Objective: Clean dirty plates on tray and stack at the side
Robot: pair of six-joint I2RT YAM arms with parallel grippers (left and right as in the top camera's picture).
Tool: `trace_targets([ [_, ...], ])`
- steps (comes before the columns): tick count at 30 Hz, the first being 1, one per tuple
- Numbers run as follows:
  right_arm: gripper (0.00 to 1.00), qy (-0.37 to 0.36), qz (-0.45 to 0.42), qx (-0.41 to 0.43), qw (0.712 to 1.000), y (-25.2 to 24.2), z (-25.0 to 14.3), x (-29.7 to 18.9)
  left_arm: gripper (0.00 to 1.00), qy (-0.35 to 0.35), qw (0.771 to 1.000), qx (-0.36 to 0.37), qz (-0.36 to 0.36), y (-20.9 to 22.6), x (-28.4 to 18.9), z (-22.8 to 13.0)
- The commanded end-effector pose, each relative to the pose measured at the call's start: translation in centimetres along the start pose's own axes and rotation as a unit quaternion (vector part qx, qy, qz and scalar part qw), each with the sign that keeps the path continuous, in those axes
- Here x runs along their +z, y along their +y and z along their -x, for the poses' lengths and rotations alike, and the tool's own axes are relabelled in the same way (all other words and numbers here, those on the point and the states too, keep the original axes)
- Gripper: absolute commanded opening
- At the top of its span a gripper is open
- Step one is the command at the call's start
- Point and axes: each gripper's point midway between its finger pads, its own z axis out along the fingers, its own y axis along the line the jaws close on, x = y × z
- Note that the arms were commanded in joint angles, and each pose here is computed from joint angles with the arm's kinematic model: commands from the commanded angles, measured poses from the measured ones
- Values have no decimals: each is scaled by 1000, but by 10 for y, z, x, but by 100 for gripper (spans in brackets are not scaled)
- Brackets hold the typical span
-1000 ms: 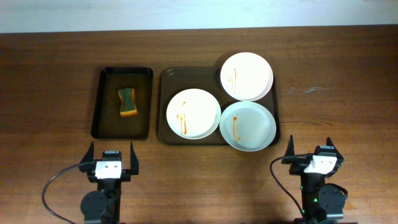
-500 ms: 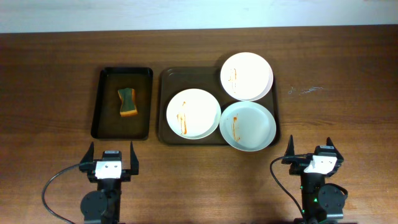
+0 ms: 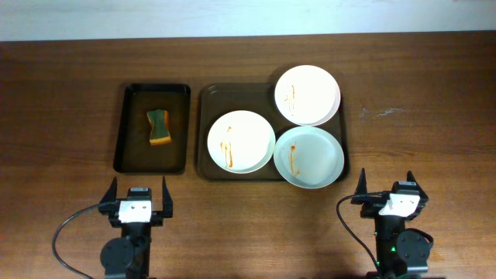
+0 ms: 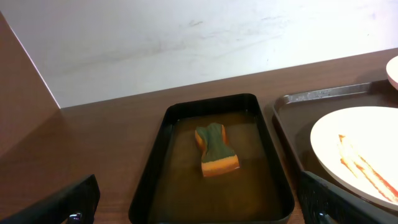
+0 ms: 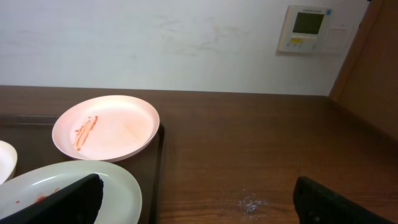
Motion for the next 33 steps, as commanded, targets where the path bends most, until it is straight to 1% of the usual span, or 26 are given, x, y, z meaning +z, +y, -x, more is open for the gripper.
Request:
trace_targets([
  [1,98,5,-7,-2,1000,-2,-4,0,100,7,1000,10,3,1,1,-4],
  [13,98,-9,-5,0,1000,-1,3,0,100,7,1000,10,3,1,1,-4],
  [16,98,-16,49,0,999,18,5,-1,100,7,1000,10,3,1,1,-4],
  [17,98,-25,77,0,997,27,10,-2,100,7,1000,10,3,1,1,-4],
  [19,98,-39,104,-1,994,36,16,-4,100,7,1000,10,3,1,1,-4],
  [20,98,-48,114,3,992,39,21,-5,100,7,1000,10,3,1,1,-4],
  [24,98,-52,120,66,989,39,34,-8,100,7,1000,10,4,1,1,-4],
  [28,98,-61,137,65,986,43,62,-12,100,7,1000,10,5,2,1,-4],
  [30,98,-47,143,65,986,44,78,-10,100,7,1000,10,5,2,1,-4],
  [33,98,20,177,66,982,56,100,5,100,7,1000,10,5,2,1,-4],
])
